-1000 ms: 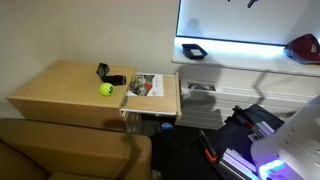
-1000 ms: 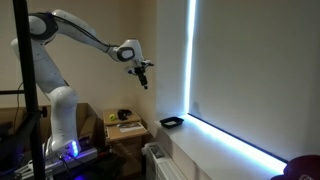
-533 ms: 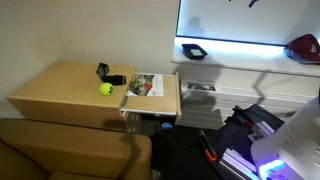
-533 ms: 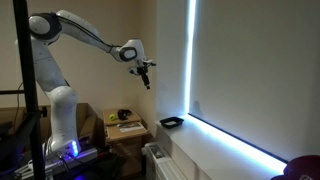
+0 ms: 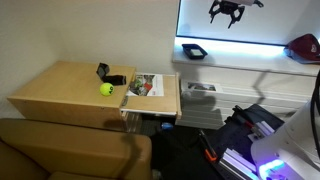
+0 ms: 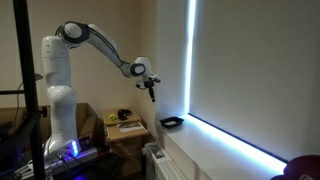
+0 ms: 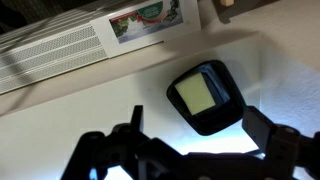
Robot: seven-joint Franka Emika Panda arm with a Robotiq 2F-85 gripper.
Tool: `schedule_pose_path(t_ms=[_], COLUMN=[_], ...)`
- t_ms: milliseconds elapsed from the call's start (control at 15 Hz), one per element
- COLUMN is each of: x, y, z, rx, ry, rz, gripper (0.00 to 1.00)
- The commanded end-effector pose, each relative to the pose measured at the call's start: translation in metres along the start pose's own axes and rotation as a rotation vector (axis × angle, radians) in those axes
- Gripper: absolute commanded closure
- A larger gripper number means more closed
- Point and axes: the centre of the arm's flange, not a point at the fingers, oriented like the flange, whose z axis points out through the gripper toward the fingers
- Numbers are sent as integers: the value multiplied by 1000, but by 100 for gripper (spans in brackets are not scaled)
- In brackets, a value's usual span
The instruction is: Remove the black bowl from the windowsill and place it on the nightstand shelf
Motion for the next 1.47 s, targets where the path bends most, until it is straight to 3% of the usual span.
schedule_pose_path(t_ms=[0,133,267,333,467,533,733,1133,1333,1400], x=[42,53,56,35,40,38,30,28,53,61], y=[-6,3,11,10,9,6,-23,-86,-70,-60], z=[60,87,87,89,91,92,128,179,209,222], rx=[-64,-65,-25,-50,-32,-64,-104,-94,-125,-158], ry=[-11,-119,-223,-151,-196,-193,-146,0,71,60], rz=[150,258,327,284,313,277,308,394,531,570], gripper=[0,0,0,0,0,0,0,0,0,0])
